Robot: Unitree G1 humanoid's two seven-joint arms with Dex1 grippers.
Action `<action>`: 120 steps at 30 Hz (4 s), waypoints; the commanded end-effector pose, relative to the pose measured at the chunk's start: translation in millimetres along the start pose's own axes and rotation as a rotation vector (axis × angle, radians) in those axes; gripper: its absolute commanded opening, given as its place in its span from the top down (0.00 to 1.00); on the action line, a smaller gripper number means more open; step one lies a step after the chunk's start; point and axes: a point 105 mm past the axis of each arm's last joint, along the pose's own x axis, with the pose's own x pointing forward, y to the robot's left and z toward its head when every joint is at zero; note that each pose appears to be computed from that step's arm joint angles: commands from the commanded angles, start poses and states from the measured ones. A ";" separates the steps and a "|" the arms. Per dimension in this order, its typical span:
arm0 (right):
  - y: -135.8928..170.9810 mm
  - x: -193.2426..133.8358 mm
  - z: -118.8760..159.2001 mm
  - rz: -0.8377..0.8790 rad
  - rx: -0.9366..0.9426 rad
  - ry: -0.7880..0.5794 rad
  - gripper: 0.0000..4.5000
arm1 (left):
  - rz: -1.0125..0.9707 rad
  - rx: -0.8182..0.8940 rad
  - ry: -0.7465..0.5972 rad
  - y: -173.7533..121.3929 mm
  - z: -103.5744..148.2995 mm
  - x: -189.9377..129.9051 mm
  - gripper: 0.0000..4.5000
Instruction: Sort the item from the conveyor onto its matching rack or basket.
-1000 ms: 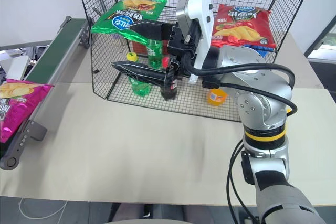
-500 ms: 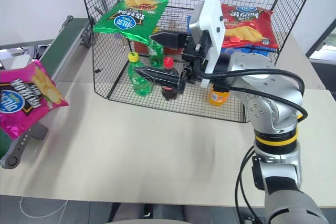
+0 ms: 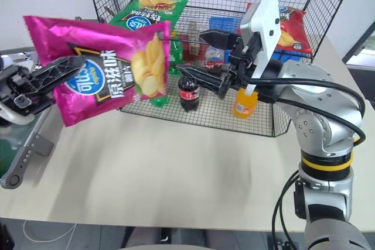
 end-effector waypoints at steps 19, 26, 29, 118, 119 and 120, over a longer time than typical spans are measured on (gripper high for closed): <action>-18.5 -39.8 60.7 -0.225 -0.252 -0.047 0.00 | -0.084 -0.617 -0.435 51.8 20.7 125.8 1.00; -18.1 -43.8 64.7 -0.240 -0.266 -0.031 0.00 | -0.041 -0.800 -0.536 66.7 18.4 157.6 1.00; -18.3 -44.7 65.6 -0.247 -0.267 -0.029 0.00 | 0.006 -0.840 -0.547 71.8 12.2 165.5 1.00; -30.0 68.3 -21.8 -0.191 -0.998 0.095 0.99 | 0.109 0.796 0.163 16.2 14.1 34.9 0.00; -31.7 65.6 -21.3 -0.195 -1.009 0.099 0.99 | 0.106 0.794 0.162 16.2 13.9 35.4 0.00; -33.6 62.8 -20.5 -0.202 -1.020 0.101 0.99 | 0.103 0.791 0.162 16.3 13.6 36.0 0.00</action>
